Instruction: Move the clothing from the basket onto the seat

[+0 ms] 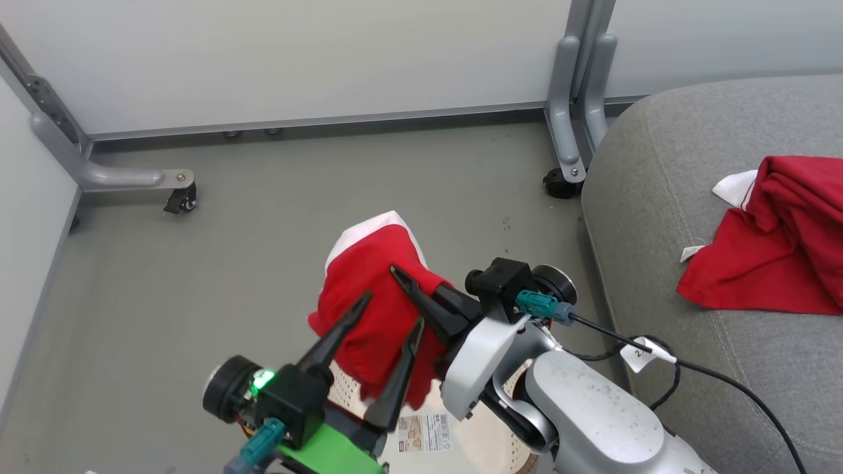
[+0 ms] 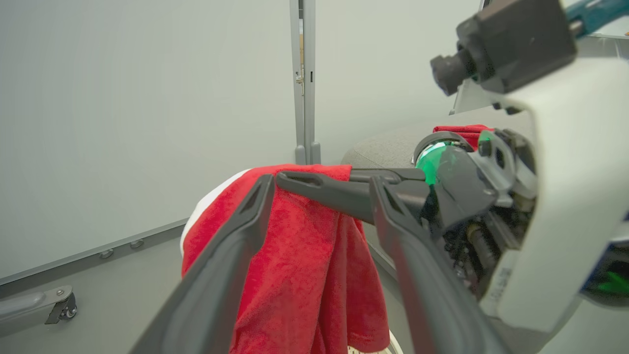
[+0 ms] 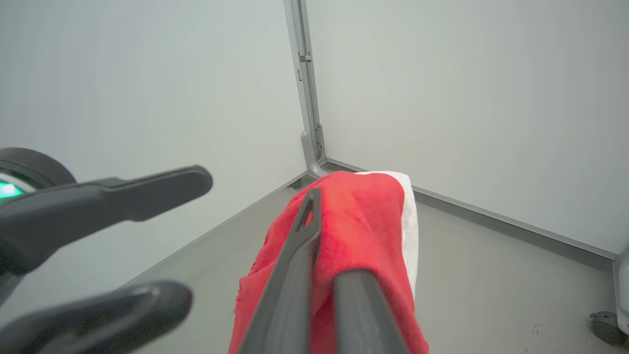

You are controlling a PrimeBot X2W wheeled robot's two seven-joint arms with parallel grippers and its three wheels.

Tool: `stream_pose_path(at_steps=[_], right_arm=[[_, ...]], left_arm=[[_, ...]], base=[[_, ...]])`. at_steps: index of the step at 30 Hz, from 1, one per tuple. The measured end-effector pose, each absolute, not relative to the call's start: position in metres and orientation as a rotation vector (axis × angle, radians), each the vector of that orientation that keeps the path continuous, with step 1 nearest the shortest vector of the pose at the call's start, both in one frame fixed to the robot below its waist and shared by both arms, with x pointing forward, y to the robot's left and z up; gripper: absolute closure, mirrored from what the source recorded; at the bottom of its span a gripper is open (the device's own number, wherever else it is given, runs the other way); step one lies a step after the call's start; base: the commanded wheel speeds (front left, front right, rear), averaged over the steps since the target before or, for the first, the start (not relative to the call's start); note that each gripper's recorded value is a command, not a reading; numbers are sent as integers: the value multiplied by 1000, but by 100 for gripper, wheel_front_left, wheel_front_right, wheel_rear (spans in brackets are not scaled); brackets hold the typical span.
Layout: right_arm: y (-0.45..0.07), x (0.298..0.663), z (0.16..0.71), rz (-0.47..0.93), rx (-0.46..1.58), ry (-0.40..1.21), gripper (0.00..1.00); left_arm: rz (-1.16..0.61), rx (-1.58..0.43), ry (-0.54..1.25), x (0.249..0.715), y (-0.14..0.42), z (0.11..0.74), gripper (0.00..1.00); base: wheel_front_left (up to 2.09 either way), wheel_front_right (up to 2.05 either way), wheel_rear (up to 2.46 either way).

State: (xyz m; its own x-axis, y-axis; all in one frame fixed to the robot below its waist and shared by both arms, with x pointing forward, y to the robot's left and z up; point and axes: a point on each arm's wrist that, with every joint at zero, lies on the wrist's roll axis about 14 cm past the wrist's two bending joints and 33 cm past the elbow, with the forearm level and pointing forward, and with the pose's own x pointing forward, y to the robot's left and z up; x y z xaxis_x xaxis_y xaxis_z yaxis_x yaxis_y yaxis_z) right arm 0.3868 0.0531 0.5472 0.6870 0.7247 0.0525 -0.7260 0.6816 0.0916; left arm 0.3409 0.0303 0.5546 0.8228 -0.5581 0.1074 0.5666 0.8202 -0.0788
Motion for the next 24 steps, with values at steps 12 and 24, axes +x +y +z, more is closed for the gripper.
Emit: stream_pose_path(at_steps=[12, 24], right_arm=[[46, 391, 536, 784, 102, 14, 100], [31, 395, 530, 738, 99, 27, 100]], left_arm=[[-630, -94, 26, 325, 26, 529, 0], [-649, -78, 54, 329, 22, 518, 0]], base=[[0, 0, 0], [0, 0, 0]])
